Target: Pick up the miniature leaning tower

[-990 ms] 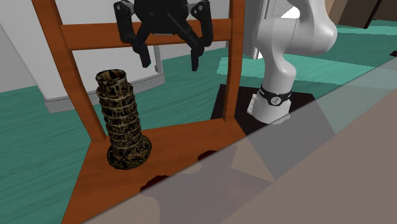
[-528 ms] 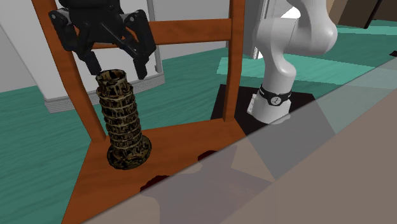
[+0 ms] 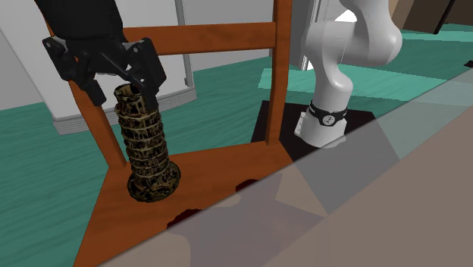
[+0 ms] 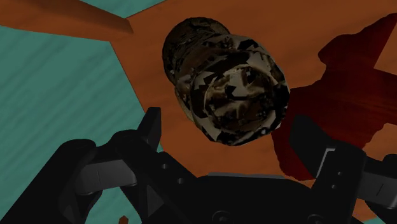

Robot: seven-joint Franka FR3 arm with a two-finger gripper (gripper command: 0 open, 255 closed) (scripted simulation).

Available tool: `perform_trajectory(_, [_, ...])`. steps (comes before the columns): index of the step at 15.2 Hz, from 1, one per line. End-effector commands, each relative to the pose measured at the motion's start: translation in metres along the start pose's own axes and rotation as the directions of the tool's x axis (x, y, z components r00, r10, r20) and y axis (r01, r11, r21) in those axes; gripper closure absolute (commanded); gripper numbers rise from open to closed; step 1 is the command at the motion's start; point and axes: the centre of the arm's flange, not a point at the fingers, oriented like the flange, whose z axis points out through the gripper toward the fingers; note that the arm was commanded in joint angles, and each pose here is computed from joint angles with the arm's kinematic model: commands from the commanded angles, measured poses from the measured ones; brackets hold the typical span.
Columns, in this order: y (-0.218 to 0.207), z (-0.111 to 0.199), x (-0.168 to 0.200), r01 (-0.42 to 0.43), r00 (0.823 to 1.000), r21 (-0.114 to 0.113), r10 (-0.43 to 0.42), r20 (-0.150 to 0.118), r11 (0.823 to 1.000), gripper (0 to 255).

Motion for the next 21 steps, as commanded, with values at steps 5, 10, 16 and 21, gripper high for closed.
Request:
perform_trajectory(5, [0.0, 0.013, 0.003, 0.0, 1.0, 0.0, 0.0, 0.0, 1.0, 255])
perform_trajectory(10, [0.0, 0.013, 0.003, 0.0, 1.0, 0.0, 0.0, 0.0, 1.0, 255])
perform_trajectory(16, [0.0, -0.003, 0.001, 0.0, 1.0, 0.0, 0.0, 0.0, 1.0, 255])
perform_trajectory(21, [0.0, -0.029, -0.002, 0.0, 1.0, 0.0, 0.0, 0.0, 1.0, 255])
